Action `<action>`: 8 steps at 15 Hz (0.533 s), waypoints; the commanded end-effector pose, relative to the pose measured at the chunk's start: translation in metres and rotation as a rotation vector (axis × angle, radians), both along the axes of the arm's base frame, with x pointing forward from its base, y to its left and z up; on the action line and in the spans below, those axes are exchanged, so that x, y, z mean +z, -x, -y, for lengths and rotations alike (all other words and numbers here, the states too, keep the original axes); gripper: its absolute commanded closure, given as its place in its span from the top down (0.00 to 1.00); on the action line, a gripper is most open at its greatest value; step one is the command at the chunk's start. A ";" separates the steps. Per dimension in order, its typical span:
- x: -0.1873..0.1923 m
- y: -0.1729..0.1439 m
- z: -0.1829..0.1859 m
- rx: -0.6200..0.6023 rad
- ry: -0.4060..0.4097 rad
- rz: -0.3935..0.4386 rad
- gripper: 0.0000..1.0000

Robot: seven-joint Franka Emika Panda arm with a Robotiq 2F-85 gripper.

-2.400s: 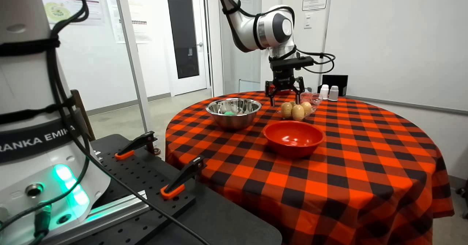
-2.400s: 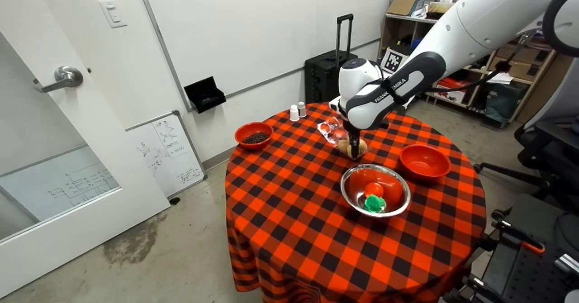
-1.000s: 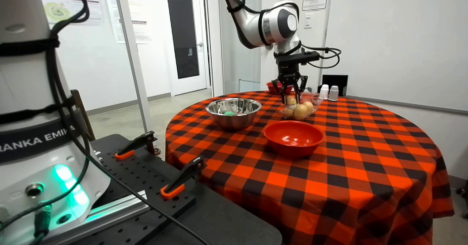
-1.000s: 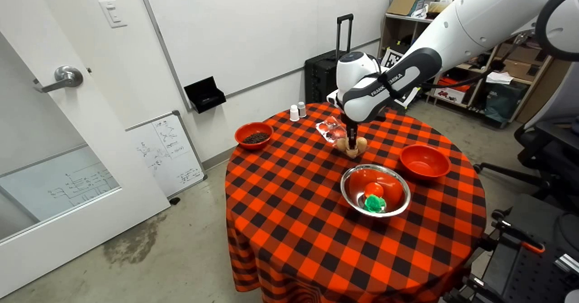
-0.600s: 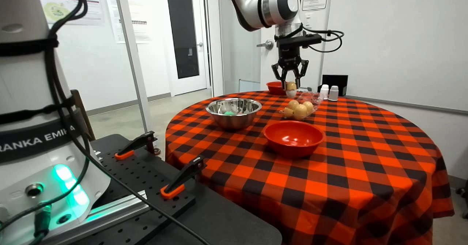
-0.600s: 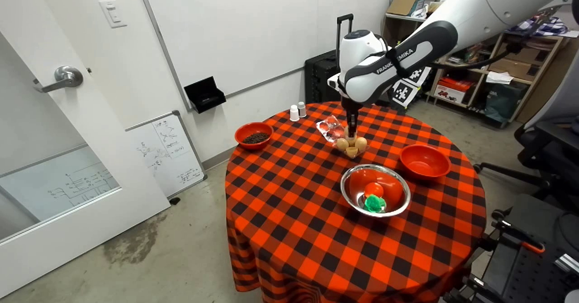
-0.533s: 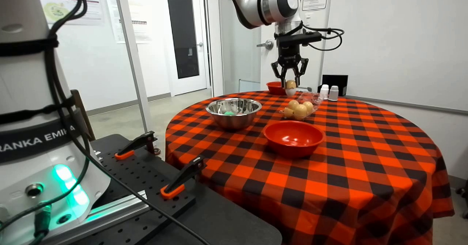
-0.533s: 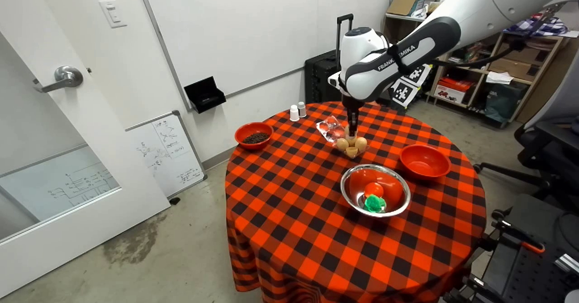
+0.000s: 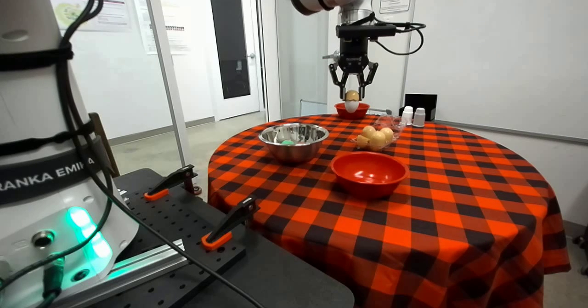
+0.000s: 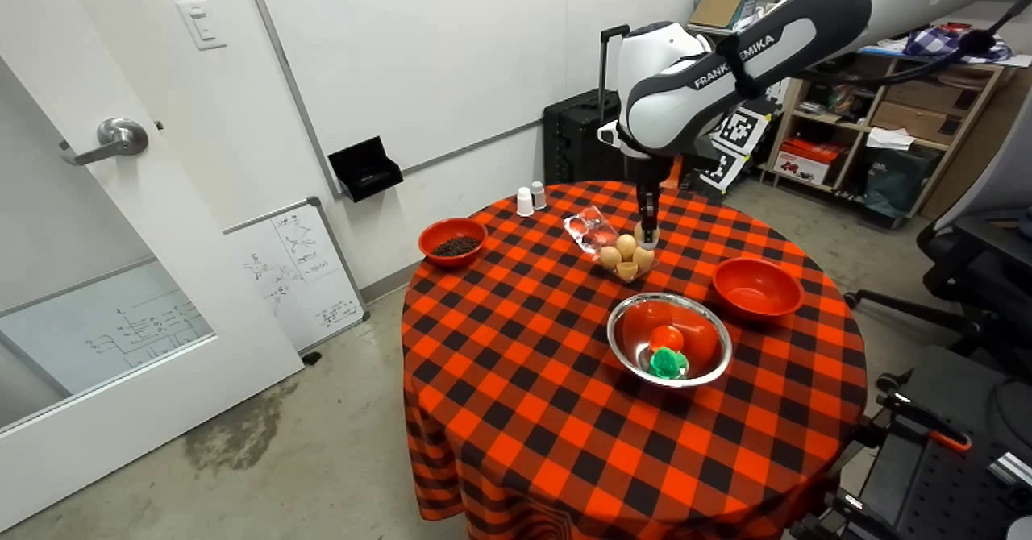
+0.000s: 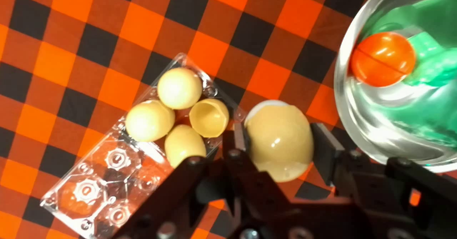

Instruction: Put the broccoli and tomato in the silver bowl

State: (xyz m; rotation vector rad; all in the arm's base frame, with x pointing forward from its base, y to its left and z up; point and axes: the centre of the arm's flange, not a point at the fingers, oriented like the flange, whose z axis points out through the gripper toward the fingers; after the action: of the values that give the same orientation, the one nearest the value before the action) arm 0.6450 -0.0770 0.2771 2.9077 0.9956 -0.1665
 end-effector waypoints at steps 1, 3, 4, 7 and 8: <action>0.032 0.039 -0.018 0.013 -0.051 -0.079 0.21; 0.044 0.057 -0.031 0.039 -0.081 -0.121 0.21; 0.048 0.068 -0.038 0.056 -0.094 -0.137 0.21; 0.042 0.091 -0.055 0.102 -0.117 -0.201 0.21; 0.035 0.096 -0.060 0.106 -0.114 -0.216 0.21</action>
State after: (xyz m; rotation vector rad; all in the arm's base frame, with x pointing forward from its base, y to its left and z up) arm 0.5794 -0.0303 0.3157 2.9745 1.1615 -0.3809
